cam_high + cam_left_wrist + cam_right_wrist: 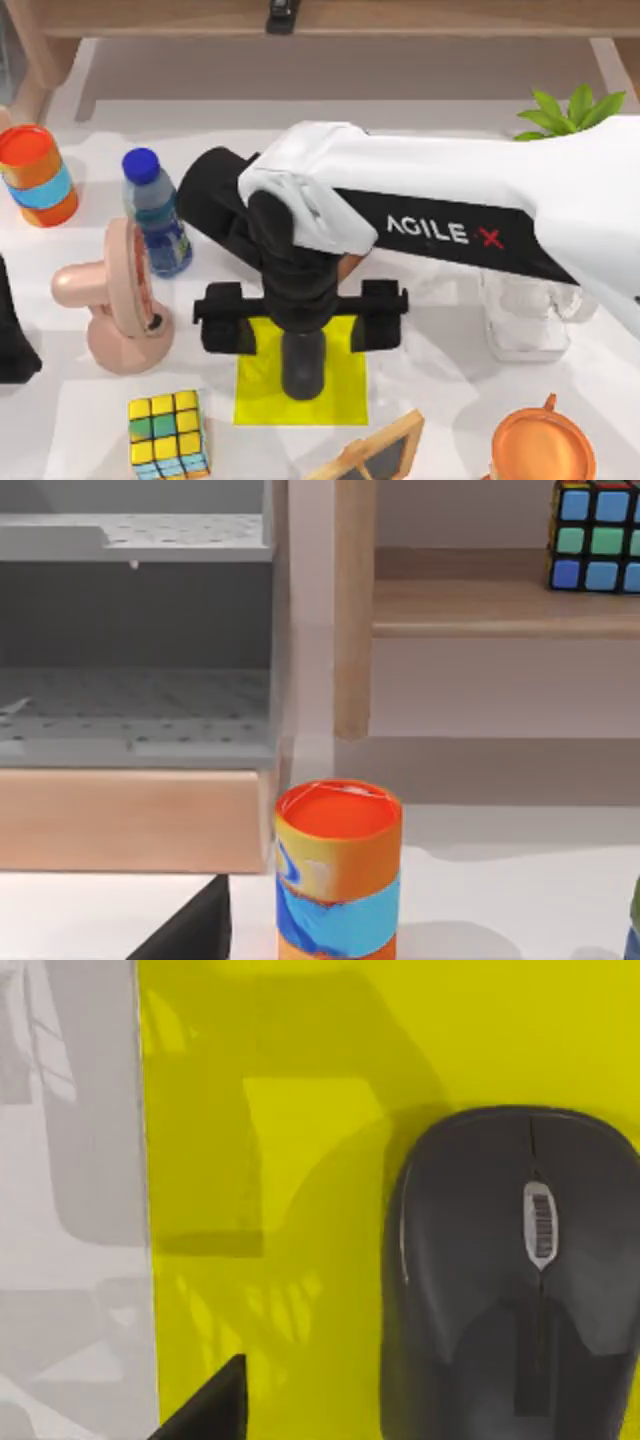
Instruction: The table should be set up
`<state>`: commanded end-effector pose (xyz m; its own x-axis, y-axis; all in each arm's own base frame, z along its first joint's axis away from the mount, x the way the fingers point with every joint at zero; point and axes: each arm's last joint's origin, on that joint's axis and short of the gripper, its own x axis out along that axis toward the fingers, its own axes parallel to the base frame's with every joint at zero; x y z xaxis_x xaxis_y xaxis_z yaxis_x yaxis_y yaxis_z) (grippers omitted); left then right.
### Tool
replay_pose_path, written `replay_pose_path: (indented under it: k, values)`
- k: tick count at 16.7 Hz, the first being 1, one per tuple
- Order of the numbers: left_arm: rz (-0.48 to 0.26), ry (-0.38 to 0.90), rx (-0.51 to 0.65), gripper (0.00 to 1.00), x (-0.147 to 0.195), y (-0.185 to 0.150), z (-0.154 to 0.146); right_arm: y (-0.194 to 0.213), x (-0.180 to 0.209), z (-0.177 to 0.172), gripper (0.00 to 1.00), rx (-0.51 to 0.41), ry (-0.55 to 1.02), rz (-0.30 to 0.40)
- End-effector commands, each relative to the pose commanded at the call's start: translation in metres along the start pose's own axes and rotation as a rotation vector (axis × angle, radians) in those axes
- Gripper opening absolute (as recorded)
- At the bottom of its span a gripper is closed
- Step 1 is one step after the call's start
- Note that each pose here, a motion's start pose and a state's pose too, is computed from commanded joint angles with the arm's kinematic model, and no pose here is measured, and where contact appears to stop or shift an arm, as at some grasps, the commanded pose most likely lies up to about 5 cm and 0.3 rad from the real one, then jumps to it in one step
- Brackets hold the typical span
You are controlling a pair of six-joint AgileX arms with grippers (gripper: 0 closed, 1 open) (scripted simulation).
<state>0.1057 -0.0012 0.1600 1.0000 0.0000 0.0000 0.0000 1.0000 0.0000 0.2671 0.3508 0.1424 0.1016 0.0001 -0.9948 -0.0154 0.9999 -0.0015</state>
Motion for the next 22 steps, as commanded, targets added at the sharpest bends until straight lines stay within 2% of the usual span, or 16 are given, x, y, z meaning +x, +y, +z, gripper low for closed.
replay_pose_path:
  k: [4, 7, 10, 13, 18, 22]
  values:
    - [0.000, 0.000, 0.000, 1.00, 0.000, 0.000, 0.000, 0.000, 0.000, 0.001, 1.00, 0.002, -0.001, 0.000]
    - [0.000, 0.000, 0.000, 1.00, 0.000, 0.000, 0.000, -0.012, -0.010, 0.015, 1.00, 0.057, -0.030, 0.055]
    - [0.000, 0.000, 0.000, 1.00, 0.000, 0.000, 0.000, -0.045, -0.032, 0.049, 1.00, 0.195, -0.114, 0.193]
    - [0.000, 0.000, 0.000, 1.00, 0.000, 0.000, 0.000, -0.101, -0.061, 0.089, 1.00, 0.382, -0.254, 0.381]
    - [0.000, 0.000, 0.000, 1.00, 0.000, 0.000, 0.000, -0.237, -0.104, 0.135, 1.00, 0.696, -0.598, 0.697]
    - [0.000, 0.000, 0.000, 1.00, 0.000, 0.000, 0.000, -0.360, -0.115, 0.127, 1.00, 0.888, -0.914, 0.861]
